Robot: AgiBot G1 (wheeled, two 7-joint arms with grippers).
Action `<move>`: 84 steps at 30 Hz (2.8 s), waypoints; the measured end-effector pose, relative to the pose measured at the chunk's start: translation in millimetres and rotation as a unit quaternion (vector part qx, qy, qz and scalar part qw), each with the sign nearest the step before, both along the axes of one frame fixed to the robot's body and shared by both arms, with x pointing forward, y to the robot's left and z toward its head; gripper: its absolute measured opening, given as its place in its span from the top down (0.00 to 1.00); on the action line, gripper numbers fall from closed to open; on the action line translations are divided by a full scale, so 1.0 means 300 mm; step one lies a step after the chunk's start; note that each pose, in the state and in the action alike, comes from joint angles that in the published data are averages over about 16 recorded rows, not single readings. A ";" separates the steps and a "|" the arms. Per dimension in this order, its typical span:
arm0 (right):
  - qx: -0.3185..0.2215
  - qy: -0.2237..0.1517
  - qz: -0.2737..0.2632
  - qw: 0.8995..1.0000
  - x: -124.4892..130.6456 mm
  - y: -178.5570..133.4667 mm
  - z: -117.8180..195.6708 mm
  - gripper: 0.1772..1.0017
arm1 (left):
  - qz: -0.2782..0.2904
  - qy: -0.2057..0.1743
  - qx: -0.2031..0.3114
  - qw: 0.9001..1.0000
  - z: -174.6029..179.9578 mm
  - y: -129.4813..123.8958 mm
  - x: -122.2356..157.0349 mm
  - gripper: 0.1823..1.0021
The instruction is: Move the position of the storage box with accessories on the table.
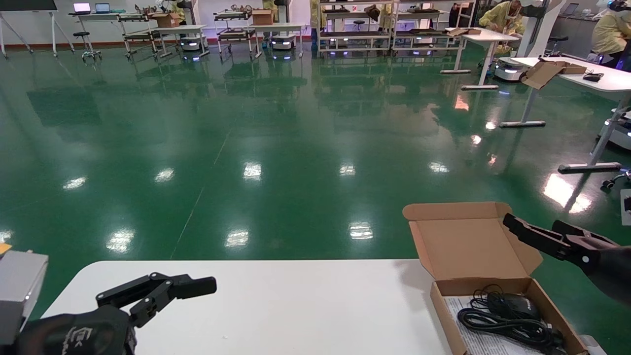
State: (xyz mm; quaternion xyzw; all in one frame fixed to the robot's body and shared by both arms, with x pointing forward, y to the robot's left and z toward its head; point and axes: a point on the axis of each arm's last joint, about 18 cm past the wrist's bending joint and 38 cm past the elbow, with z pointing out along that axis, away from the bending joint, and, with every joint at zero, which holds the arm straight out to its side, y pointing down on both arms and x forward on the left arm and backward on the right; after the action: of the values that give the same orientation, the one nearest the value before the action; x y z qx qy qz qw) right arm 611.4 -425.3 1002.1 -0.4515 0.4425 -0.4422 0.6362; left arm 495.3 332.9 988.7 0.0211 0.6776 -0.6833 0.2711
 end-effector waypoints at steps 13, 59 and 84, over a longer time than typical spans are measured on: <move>-0.037 0.030 0.046 0.998 0.003 0.058 -0.026 0.00 | 0.000 0.000 0.000 1.000 0.000 0.000 0.000 0.00; -0.271 -0.094 0.447 0.847 -0.360 0.405 -0.029 0.00 | 0.000 0.000 0.000 1.000 0.000 0.000 0.000 0.00; -0.305 -0.161 0.500 0.794 -0.466 0.411 -0.035 0.00 | 0.000 0.000 0.000 1.000 0.000 0.000 0.000 0.00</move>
State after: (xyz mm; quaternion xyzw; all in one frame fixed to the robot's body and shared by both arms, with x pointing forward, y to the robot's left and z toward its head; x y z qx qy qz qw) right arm 471.5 -302.1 991.7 -0.7030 -0.1119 -0.2405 0.6598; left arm 495.3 333.0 988.6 0.0208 0.6775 -0.6834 0.2711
